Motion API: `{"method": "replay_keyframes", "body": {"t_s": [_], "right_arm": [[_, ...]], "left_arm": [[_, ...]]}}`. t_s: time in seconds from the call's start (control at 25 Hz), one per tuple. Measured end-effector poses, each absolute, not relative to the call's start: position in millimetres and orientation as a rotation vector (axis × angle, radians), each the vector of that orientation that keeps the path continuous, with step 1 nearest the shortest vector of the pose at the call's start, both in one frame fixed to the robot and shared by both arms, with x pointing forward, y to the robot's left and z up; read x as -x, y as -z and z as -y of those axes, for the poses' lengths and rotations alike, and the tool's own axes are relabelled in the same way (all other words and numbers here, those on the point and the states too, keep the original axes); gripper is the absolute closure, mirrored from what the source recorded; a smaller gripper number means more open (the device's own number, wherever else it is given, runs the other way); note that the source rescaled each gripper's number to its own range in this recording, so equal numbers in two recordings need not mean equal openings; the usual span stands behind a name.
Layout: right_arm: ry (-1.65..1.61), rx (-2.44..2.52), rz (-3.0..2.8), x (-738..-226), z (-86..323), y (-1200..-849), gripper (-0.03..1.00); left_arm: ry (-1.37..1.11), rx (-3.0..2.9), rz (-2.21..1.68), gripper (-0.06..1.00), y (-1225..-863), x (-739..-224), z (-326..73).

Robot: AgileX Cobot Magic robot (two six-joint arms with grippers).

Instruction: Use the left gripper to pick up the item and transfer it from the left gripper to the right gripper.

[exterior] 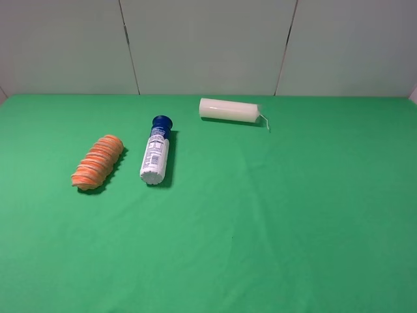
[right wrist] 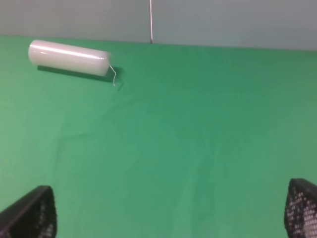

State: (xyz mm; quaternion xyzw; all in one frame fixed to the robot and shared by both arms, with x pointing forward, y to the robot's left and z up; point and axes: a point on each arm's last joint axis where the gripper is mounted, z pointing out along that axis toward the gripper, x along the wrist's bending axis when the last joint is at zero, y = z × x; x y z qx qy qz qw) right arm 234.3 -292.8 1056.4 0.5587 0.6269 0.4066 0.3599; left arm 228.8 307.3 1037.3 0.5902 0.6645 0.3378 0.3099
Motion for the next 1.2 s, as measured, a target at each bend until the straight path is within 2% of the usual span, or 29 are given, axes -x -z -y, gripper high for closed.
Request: {"method": "replay_keyframes", "body": {"t_s": [1.0,1.2], "right_arm": [[-1.048,-1.440,-1.616,-234,293,-1056,-0.03],[-1.048,-1.440,-1.616,-234,293,-1056,-0.03]], "left_arm": [[-0.893,-1.565,-1.754,-0.03,-1037,-229,-307],[-0.867,-1.595,-1.783,-0.04,-1054,-230,-307]]}}
